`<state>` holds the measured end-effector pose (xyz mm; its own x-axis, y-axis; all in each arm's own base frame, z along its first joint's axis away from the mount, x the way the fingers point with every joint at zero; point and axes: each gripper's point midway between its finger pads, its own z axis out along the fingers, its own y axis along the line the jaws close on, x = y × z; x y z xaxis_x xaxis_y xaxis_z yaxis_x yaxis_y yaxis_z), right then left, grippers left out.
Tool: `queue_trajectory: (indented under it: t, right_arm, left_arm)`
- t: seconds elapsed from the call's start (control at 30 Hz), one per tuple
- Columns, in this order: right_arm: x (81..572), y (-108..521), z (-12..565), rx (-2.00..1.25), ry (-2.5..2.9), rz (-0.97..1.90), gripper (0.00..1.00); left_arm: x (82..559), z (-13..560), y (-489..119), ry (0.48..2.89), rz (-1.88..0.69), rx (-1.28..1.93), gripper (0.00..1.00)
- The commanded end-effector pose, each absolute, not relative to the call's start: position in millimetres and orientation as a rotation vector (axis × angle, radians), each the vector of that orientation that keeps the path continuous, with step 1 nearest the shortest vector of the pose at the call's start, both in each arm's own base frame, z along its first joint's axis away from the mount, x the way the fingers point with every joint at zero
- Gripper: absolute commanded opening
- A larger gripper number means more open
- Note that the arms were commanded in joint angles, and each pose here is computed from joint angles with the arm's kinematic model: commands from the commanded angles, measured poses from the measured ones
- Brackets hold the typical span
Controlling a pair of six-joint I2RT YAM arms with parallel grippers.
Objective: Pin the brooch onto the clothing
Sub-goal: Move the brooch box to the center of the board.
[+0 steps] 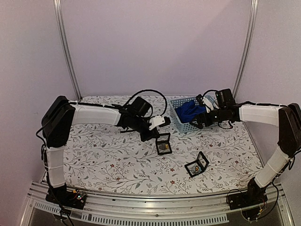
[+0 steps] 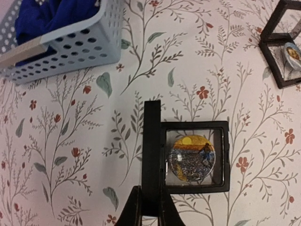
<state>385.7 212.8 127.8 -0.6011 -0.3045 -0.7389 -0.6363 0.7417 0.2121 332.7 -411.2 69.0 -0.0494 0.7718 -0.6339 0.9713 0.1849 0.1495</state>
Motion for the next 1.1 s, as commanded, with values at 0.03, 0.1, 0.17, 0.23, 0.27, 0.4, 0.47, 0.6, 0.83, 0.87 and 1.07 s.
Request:
queue_trajectory:
  t: [0.03, 0.1, 0.17, 0.23, 0.27, 0.4, 0.47, 0.6, 0.83, 0.87, 1.07]
  right_arm:
    - [383, 221, 140, -0.718, 2.180, 0.655, 0.92]
    - [382, 222, 141, -0.723, 2.174, 0.667, 0.92]
    - [383, 222, 141, -0.723, 2.173, 0.666, 0.92]
    - [383, 222, 140, -0.725, 2.175, 0.665, 0.92]
    - [383, 222, 140, -0.727, 2.173, 0.666, 0.92]
    - [381, 224, 139, -0.738, 2.169, 0.683, 0.92]
    - [380, 224, 139, -0.741, 2.167, 0.682, 0.93]
    - [379, 225, 141, -0.753, 2.160, 0.686, 0.93]
    - [378, 224, 142, -0.756, 2.157, 0.683, 0.93]
    - [378, 224, 142, -0.757, 2.160, 0.681, 0.93]
    - [378, 224, 140, -0.761, 2.164, 0.679, 0.94]
  left_arm:
    - [373, 71, -331, 2.153, -0.293, 1.290, 0.00]
    - [382, 73, -304, 2.207, -0.247, 1.205, 0.00]
    - [395, 78, -274, 2.252, -0.219, 1.096, 0.00]
    - [407, 85, -245, 2.285, -0.205, 0.978, 0.00]
    - [412, 87, -230, 2.300, -0.194, 0.918, 0.00]
    - [431, 88, -162, 2.337, -0.077, 0.702, 0.00]
    - [439, 86, -133, 2.357, -0.039, 0.615, 0.00]
    - [457, 94, -87, 2.346, 0.066, 0.462, 0.00]
    - [478, 103, -31, 2.306, 0.145, 0.282, 0.00]
    - [479, 102, -23, 2.300, 0.163, 0.263, 0.00]
    - [481, 84, -2, 2.326, 0.170, 0.207, 0.00]
